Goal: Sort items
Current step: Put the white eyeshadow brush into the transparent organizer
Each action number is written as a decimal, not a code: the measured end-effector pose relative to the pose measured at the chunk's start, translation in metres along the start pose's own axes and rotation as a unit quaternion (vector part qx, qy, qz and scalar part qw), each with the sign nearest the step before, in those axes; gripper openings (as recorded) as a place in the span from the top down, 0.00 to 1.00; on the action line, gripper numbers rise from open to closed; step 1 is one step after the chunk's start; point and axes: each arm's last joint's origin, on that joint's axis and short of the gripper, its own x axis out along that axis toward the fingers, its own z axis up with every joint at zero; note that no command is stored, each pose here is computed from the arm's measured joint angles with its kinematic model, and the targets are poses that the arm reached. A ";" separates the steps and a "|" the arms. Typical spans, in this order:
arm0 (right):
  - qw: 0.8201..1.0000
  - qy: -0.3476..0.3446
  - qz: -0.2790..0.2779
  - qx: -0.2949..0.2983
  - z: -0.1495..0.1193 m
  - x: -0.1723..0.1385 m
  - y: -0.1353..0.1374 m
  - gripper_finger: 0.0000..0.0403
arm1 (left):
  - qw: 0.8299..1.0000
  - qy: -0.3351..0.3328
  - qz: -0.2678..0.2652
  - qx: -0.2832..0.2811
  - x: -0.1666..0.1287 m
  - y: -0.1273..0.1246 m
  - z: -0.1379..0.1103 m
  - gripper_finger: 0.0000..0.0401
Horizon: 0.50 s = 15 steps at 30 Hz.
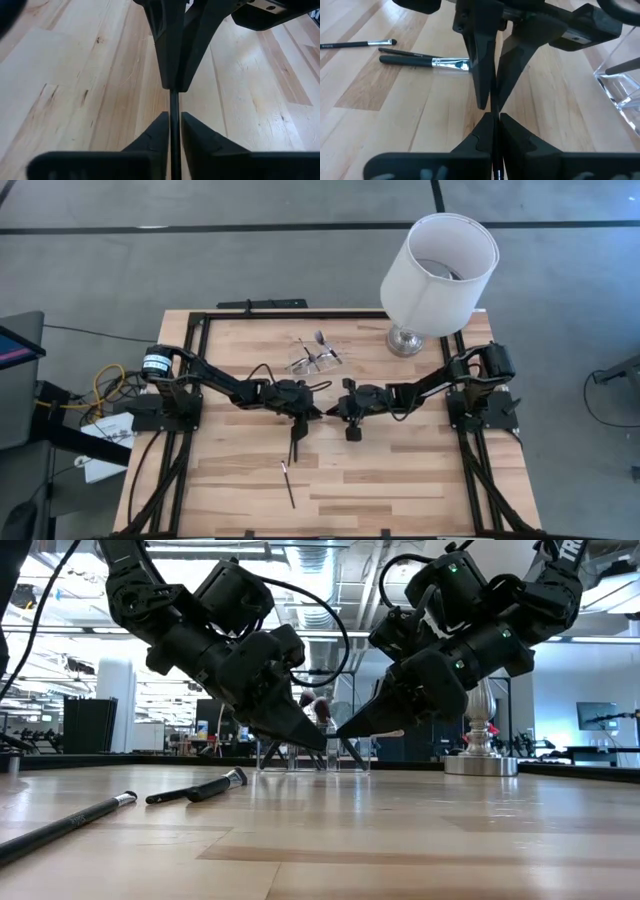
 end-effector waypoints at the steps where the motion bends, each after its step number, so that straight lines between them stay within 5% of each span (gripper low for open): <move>1: 1.000 0.000 0.000 0.000 0.000 0.000 0.000 0.98 | 1.000 0.000 0.001 0.000 0.000 0.000 0.000 0.91; 15: 1.000 0.005 -0.019 0.020 -0.001 0.000 -0.001 0.89 | 1.000 -0.005 0.013 -0.007 0.000 0.005 0.001 0.96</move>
